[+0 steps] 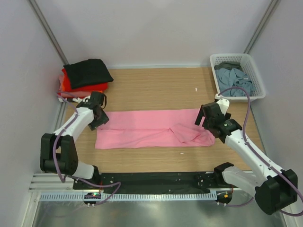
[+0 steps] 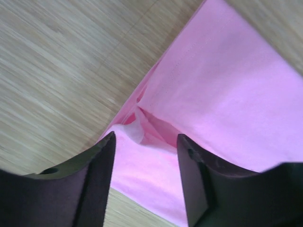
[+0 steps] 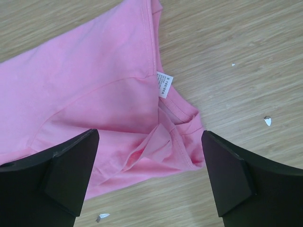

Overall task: Fold and stack the t-shirts
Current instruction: Fold the tshirt

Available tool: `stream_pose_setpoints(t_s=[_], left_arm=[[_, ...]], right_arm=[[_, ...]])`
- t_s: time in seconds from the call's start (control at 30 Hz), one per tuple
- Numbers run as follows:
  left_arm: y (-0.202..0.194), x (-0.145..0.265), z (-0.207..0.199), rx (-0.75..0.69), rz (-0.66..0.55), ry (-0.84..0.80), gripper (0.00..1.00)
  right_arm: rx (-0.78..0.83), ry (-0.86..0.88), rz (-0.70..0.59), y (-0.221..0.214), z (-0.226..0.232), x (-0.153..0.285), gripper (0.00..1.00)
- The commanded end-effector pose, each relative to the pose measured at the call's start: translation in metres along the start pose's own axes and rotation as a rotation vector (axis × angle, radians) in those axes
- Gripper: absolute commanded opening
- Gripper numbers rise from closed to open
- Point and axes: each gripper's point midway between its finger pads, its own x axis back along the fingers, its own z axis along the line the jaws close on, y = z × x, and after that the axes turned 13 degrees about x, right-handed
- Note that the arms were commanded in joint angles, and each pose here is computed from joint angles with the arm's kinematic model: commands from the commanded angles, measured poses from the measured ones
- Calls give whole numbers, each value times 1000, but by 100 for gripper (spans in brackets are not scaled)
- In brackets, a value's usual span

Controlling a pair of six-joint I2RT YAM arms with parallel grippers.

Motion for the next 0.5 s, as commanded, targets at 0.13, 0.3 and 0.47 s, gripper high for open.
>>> stream_pose_setpoints(t_s=[0.13, 0.3, 0.47], left_arm=[[35, 49, -23, 73, -125, -167, 60], [35, 36, -44, 35, -117, -186, 59], [17, 6, -62, -25, -76, -159, 56]], right_arm=[[-97, 148, -113, 35, 26, 14, 93], [-72, 258, -9, 22, 63, -9, 91], [-36, 231, 61, 19, 77, -37, 91]])
